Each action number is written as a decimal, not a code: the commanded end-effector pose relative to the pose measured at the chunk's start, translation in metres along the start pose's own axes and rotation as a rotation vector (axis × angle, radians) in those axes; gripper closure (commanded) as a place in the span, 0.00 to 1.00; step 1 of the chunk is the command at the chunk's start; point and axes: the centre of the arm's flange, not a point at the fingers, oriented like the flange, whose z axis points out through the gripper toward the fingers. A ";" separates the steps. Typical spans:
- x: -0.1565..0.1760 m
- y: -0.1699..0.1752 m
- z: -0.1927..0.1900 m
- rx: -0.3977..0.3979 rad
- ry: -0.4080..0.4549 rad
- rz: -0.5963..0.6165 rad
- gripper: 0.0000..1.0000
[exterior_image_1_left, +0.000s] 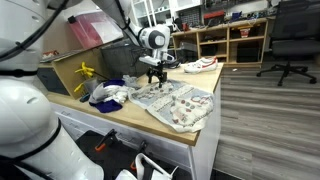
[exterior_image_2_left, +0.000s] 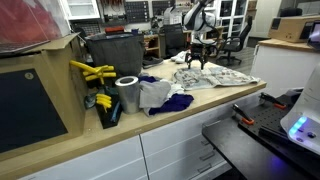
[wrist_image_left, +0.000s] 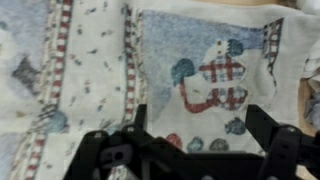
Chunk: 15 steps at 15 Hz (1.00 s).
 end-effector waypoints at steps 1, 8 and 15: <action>0.002 0.044 -0.040 -0.068 0.069 -0.030 0.00; -0.023 0.107 -0.098 -0.194 0.127 -0.063 0.00; -0.070 0.108 -0.162 -0.288 0.174 -0.125 0.00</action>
